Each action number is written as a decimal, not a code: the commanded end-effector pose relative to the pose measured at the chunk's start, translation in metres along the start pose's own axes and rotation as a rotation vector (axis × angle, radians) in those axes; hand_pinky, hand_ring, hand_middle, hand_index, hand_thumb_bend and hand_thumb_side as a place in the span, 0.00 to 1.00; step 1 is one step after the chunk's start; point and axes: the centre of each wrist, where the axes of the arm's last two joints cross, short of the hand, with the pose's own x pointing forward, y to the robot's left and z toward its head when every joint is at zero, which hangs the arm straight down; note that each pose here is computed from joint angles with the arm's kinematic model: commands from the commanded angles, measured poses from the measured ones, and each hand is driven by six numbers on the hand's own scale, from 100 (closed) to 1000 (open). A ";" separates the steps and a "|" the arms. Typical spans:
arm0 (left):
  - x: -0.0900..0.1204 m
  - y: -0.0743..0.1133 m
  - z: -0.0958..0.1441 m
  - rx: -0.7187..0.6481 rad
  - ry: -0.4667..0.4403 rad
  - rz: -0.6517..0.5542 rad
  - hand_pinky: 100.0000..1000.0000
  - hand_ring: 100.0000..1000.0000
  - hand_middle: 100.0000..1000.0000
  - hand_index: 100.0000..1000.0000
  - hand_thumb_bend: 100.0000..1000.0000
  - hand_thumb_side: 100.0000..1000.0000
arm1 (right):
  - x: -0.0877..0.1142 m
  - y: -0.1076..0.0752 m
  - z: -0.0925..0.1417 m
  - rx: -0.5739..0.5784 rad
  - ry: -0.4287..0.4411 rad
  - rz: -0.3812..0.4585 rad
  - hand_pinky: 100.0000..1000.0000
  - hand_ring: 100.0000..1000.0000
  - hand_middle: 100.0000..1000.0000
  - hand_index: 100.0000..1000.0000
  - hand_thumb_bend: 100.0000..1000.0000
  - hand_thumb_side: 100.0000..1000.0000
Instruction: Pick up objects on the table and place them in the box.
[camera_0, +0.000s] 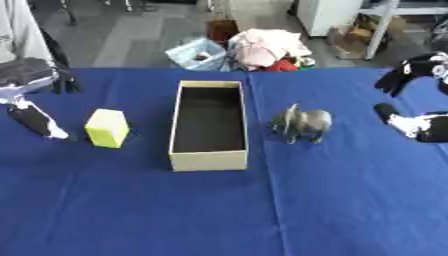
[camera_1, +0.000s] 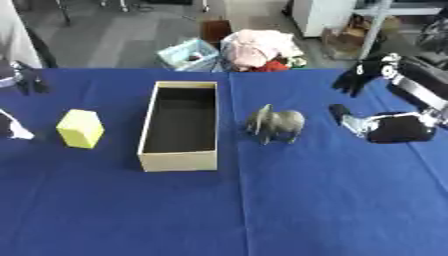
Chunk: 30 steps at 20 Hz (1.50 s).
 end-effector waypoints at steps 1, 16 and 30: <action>-0.007 0.004 -0.007 -0.010 0.013 -0.025 0.67 0.59 0.58 0.73 0.74 0.16 | 0.001 -0.012 0.002 -0.007 -0.005 0.027 0.69 0.54 0.52 0.69 0.11 0.42; 0.008 -0.016 -0.049 0.000 -0.003 0.007 0.64 0.57 0.56 0.72 0.71 0.12 | 0.002 -0.010 0.001 -0.007 -0.009 0.015 0.69 0.54 0.52 0.69 0.09 0.43; 0.013 -0.042 -0.064 0.063 0.056 0.045 0.53 0.44 0.46 0.64 0.57 0.08 | 0.002 -0.008 0.000 -0.008 -0.008 0.004 0.69 0.54 0.52 0.69 0.07 0.45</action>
